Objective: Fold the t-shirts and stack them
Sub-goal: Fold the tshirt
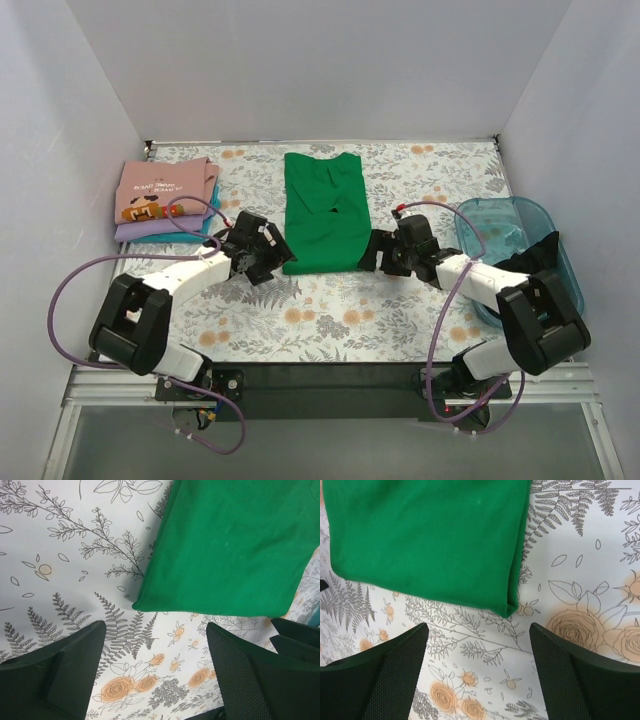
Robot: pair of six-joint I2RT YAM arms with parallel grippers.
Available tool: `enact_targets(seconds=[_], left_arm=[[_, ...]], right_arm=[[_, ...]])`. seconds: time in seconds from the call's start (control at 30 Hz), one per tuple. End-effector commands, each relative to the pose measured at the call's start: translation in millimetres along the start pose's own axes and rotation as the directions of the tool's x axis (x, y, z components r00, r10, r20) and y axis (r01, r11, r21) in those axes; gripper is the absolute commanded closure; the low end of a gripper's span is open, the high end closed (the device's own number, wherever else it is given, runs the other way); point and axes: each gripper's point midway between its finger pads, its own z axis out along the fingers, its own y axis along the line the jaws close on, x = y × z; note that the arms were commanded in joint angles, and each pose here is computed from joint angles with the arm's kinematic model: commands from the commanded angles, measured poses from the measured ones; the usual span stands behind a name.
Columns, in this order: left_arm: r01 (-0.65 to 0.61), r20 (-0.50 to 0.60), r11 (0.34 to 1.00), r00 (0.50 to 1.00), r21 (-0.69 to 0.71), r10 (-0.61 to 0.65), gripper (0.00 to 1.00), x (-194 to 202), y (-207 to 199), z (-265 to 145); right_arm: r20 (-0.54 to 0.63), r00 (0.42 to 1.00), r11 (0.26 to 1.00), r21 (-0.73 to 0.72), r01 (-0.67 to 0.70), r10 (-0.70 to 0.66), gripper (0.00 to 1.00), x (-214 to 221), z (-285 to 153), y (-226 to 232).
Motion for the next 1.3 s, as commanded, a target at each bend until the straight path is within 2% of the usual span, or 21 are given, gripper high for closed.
enact_targets(seconds=[0.0,0.13,0.17,0.3,0.33,0.4,0.47,0.53,0.57,0.7,0.83,1.0,1.03,1.07,1.1,1.13,1.2,1.27], left_arm=[[0.003,0.003,1.000,1.000,0.019,-0.003,0.21,-3.0,-7.9,6.2],[0.000,-0.044,0.999,0.999,-0.038,-0.002,0.35,5.5,5.2,23.7],[0.002,-0.051,0.999,0.999,-0.040,-0.004,0.38,7.2,6.4,25.5],[0.001,-0.072,0.999,0.997,-0.052,-0.005,0.46,11.7,10.7,33.0],[0.001,-0.065,0.999,0.998,-0.051,-0.004,0.53,10.4,10.4,34.2],[0.000,-0.081,0.999,0.997,-0.052,-0.004,0.67,12.4,9.9,36.4],[-0.002,-0.101,0.999,0.995,-0.035,-0.002,0.88,16.1,7.6,36.5],[-0.008,-0.094,1.000,0.996,-0.026,0.006,1.00,14.7,6.2,37.6],[-0.023,-0.077,0.999,0.997,-0.035,0.020,1.00,10.9,7.3,39.1],[-0.041,-0.078,0.999,0.996,-0.014,0.040,1.00,8.8,1.0,37.4],[-0.040,-0.103,0.999,0.994,0.028,0.042,1.00,24.4,7.4,22.1],[-0.027,-0.157,0.997,0.987,0.065,0.037,1.00,72.4,26.2,-9.7],[-0.004,-0.155,0.998,0.988,0.062,0.014,1.00,77.5,28.1,-14.1],[-0.030,-0.157,0.994,0.986,0.110,0.047,1.00,89.3,20.7,-26.5],[-0.034,-0.170,0.994,0.984,0.106,0.052,1.00,100.7,27.0,-30.1],[-0.033,-0.184,0.996,0.982,0.087,0.049,1.00,116.6,32.0,-34.3],[-0.018,-0.209,0.994,0.977,0.109,0.040,1.00,133.2,37.8,-45.3],[0.013,-0.255,0.995,0.967,0.100,0.013,1.00,151.7,45.7,-54.5]], right_arm=[[0.056,0.997,0.999,-0.012,-0.046,0.046,0.14,-16.5,13.8,3.3],[0.032,0.998,0.998,0.007,-0.055,0.055,0.33,-13.3,24.9,-1.4],[0.029,0.998,0.998,0.016,-0.058,0.057,0.35,-12.1,26.5,-3.6],[0.014,0.997,0.996,0.044,-0.074,0.073,0.52,-3.8,29.0,-11.8],[0.005,0.997,0.996,0.044,-0.073,0.073,0.59,-0.4,29.2,-13.0],[0.000,0.997,0.996,0.050,-0.076,0.076,0.66,2.7,29.2,-15.2],[-0.005,0.997,0.995,0.063,-0.079,0.080,0.71,7.1,29.2,-19.5],[-0.004,0.997,0.994,0.070,-0.080,0.080,0.79,8.1,28.7,-21.2],[-0.005,0.997,0.994,0.073,-0.078,0.079,0.81,9.0,28.9,-22.2],[-0.013,0.998,0.996,0.063,-0.066,0.067,0.99,11.9,25.6,-21.2],[-0.052,0.997,0.998,0.012,-0.060,0.060,0.99,26.7,12.2,-14.5],[-0.097,0.994,0.998,0.017,-0.053,0.054,0.99,62.5,-17.4,-14.5],[-0.152,0.985,0.997,0.041,-0.070,0.076,0.99,86.7,-24.1,-23.5],[-0.171,0.984,0.998,0.025,-0.049,0.053,0.99,99.3,-28.8,-17.7],[-0.146,0.989,0.999,-0.008,-0.038,0.036,0.99,99.9,-37.2,-9.4],[-0.178,0.982,0.998,0.026,-0.058,0.062,0.99,120.0,-43.1,-17.0],[-0.177,0.984,0.999,-0.032,-0.017,0.011,0.99,135.7,-56.6,-0.8],[-0.214,0.977,1.000,0.007,-0.019,0.020,0.99,161.7,-66.8,-6.8]])
